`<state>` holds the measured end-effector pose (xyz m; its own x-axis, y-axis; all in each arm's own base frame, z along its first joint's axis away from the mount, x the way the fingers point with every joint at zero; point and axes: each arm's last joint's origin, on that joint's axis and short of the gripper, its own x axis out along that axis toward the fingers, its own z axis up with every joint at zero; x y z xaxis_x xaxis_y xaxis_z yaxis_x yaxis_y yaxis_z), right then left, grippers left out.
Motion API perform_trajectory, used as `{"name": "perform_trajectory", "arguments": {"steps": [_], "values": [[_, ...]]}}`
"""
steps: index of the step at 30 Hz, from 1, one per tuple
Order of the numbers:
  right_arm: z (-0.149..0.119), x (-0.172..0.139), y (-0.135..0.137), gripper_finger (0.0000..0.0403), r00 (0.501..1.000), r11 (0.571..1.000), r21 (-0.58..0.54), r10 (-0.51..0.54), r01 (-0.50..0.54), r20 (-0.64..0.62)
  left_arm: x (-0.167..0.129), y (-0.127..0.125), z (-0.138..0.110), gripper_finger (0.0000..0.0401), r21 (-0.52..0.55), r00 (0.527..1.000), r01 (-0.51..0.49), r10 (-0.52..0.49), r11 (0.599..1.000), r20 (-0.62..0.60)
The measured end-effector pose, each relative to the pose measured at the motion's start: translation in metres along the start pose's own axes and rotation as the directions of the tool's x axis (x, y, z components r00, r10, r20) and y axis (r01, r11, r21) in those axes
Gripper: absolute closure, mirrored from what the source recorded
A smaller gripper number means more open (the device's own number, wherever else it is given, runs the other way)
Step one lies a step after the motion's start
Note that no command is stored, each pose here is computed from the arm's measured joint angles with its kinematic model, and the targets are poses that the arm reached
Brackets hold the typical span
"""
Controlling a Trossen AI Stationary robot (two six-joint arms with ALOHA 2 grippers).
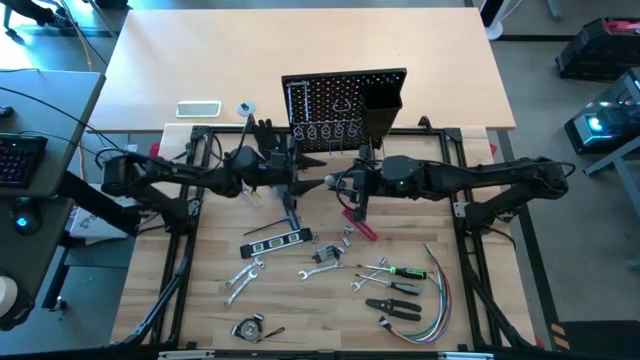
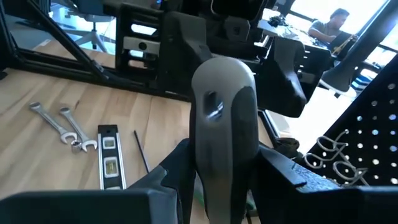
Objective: Hang tools onto peg board
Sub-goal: Hang the top gray screwdriver on the pegboard
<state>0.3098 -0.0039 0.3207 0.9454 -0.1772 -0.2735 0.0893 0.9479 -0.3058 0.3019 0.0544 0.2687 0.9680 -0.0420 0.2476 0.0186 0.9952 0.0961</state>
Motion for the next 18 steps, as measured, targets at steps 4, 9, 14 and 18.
{"name": "perform_trajectory", "arguments": {"steps": [4, 9, 14, 18], "values": [[-0.0003, 0.0002, -0.0028, 0.0289, 1.0, 1.0, 0.005, -0.009, 0.008, 0.002, 0.0061, -0.0017, -0.003, 0.0197, 0.013, 0.999, 0.014, -0.014, 1.0, 0.04], [-0.001, 0.0011, -0.0075, 0.0291, 1.0, 0.999, 0.028, -0.031, 0.031, 0.003, 0.0106, -0.0049, -0.0086, 0.0197, 0.022, 0.998, 0.036, -0.037, 0.999, 0.047], [-0.0019, 0.0013, -0.009, 0.0292, 0.999, 0.998, 0.044, -0.037, 0.037, -0.005, 0.0095, -0.0042, -0.0049, 0.0197, 0.036, 0.998, 0.03, -0.032, 0.999, 0.056], [-0.002, 0.0013, -0.0089, 0.0292, 0.999, 0.998, 0.044, -0.037, 0.037, -0.006, 0.0089, -0.0052, -0.0007, 0.0197, 0.067, 0.996, 0.03, -0.035, 0.997, 0.076]]}}
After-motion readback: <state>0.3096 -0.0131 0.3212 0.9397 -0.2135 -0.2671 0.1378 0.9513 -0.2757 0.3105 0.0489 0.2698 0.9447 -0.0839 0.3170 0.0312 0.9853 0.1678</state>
